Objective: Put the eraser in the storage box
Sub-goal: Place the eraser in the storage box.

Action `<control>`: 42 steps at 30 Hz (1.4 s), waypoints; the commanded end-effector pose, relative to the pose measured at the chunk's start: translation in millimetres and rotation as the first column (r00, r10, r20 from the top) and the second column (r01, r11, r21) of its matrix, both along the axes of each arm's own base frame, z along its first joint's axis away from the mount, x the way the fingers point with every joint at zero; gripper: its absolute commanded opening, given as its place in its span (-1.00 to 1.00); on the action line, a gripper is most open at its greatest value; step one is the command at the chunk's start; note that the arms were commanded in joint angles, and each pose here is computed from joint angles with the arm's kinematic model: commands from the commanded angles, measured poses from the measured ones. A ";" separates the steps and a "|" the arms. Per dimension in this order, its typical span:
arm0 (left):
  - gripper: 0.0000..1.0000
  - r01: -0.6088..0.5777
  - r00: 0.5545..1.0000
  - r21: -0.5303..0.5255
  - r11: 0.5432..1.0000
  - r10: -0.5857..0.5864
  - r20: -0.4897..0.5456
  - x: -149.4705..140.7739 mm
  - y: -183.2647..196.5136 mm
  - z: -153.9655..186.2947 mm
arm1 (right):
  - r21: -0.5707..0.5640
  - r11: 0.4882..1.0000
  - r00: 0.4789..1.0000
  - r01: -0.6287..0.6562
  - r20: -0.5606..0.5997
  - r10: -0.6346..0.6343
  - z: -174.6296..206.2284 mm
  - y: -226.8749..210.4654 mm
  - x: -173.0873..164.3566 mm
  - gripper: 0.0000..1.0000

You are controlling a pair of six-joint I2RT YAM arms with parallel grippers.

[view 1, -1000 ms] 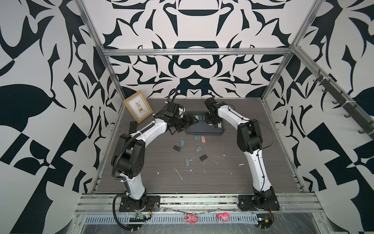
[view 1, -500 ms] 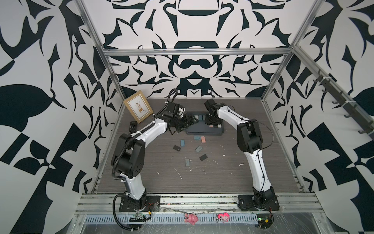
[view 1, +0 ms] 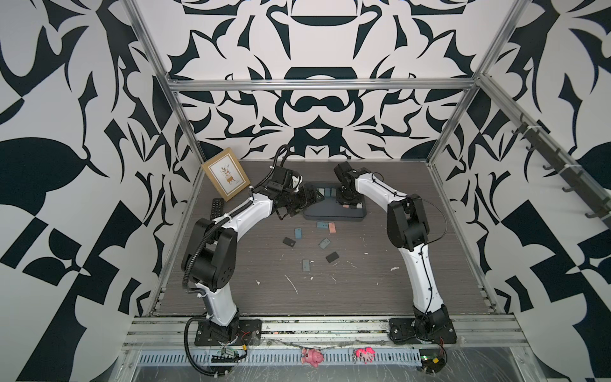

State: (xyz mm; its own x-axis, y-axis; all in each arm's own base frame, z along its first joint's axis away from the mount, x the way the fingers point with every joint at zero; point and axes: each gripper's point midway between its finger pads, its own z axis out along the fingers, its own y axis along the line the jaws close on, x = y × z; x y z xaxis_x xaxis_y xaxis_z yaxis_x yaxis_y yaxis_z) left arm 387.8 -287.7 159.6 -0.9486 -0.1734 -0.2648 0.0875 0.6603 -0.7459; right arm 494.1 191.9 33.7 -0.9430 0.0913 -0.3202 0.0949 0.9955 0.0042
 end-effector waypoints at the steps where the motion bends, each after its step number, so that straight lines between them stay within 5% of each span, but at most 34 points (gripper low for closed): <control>1: 0.98 0.005 1.000 -0.002 1.000 -0.005 0.008 0.9 1.3 3.3 | -0.003 1.000 0.998 -0.005 0.066 0.005 46.3 -2.3 1.2 -0.26; 15: 0.98 0.007 0.999 0.069 0.998 -0.011 0.046 -5.9 13.8 12.2 | -0.019 1.000 0.987 -0.024 0.158 0.027 91.0 1.3 9.6 -0.14; 21: 0.98 0.006 0.997 0.200 0.980 -0.021 0.072 -10.9 33.0 7.6 | 0.001 1.000 0.976 -0.029 0.215 0.028 131.2 -0.1 7.6 -0.05; 26: 0.98 -0.027 0.996 0.385 0.923 -0.009 0.092 -14.7 64.8 -4.1 | 0.031 0.998 0.966 -0.051 0.255 0.041 165.0 -2.0 -5.2 0.04; 35: 0.98 -0.112 0.989 0.567 0.816 0.035 0.144 -33.0 114.7 3.2 | 0.078 0.989 0.949 -0.124 0.299 0.095 180.5 -0.9 -48.5 0.85; 42: 0.99 -0.102 0.995 0.531 0.841 0.081 0.062 -67.6 121.1 -11.7 | 0.074 0.971 0.922 -0.228 0.337 0.191 174.1 17.9 -91.8 0.96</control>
State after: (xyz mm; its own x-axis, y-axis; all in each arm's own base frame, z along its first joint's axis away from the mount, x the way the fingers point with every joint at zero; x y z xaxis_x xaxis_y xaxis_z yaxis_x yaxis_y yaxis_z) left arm 341.4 -176.1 167.3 -0.8865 -0.0615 -0.4587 0.0793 0.9563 -0.2816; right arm 407.5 195.5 187.1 -0.8403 -0.0223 -0.5417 -0.0786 0.9936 0.0811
